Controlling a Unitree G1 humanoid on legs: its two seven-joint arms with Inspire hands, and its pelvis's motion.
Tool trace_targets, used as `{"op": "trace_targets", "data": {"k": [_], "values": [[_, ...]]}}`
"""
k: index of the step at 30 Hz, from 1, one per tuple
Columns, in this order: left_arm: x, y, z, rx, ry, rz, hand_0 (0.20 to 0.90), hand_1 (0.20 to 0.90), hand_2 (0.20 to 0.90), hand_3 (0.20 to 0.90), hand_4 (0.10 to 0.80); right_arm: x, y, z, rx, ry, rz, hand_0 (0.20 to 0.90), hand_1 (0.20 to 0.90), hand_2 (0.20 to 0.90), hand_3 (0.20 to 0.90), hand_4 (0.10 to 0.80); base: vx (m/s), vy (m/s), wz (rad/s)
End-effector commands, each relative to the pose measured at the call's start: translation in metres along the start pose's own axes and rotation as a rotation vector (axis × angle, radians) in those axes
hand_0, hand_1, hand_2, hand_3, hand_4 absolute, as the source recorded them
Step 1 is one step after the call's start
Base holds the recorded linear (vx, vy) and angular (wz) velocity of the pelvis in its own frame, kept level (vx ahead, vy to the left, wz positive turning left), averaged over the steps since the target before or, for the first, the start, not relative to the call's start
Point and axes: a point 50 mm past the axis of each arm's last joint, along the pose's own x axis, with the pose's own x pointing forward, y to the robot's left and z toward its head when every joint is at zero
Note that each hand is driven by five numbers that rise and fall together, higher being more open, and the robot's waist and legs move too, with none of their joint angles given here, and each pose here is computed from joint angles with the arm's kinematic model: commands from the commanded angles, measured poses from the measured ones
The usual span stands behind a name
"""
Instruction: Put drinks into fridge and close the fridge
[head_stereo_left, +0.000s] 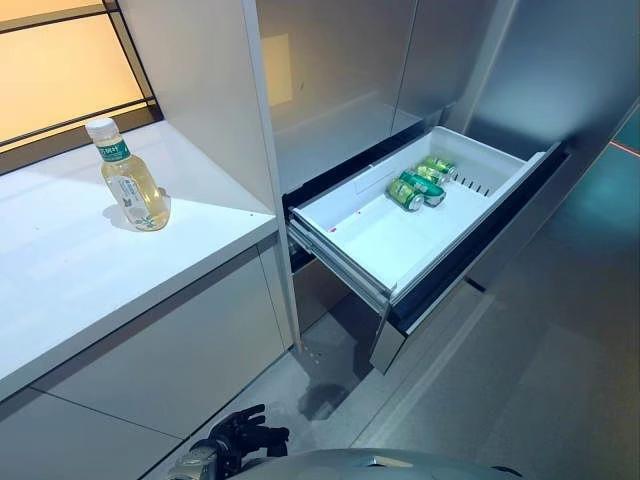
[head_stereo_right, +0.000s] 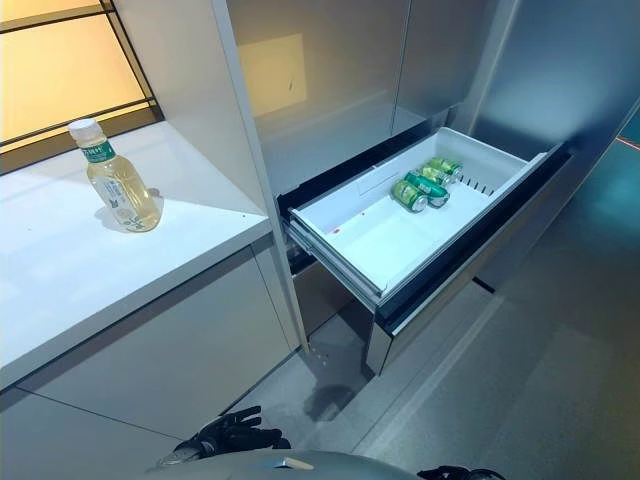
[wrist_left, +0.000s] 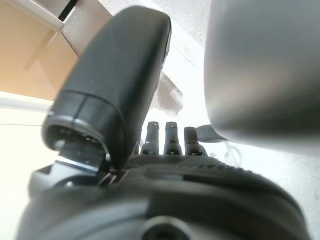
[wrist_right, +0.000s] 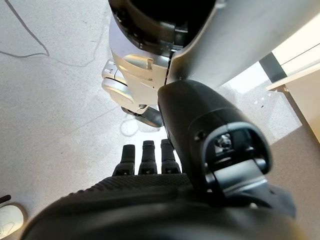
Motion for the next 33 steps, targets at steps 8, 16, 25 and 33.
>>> {"op": "trace_targets", "data": {"k": [8,16,25,33], "values": [[0.004,-0.009,0.017,-0.013,-0.070,-0.070,0.900,0.900,0.900,0.900,0.800,0.004,0.020,0.021,0.022,-0.066,0.092,0.900,0.900,0.900,0.900,0.800,0.000,0.000,0.00],[0.004,-0.013,0.020,0.006,-0.082,-0.119,0.900,0.900,0.900,0.900,0.800,0.004,0.020,0.022,0.017,-0.069,0.095,0.900,0.900,0.900,0.900,0.800,0.000,0.000,0.00],[0.004,-0.022,0.031,0.204,-0.153,-0.161,0.900,0.900,0.900,0.900,0.800,0.004,0.022,0.022,0.006,-0.069,0.100,0.900,0.900,0.900,0.900,0.800,0.000,0.000,0.00],[-0.001,-0.049,0.074,0.705,-0.371,-0.246,0.900,0.900,0.900,0.900,0.800,0.002,0.017,0.028,-0.052,-0.071,0.095,0.900,0.900,0.900,0.900,0.800,-0.009,0.009,-0.03]]}}
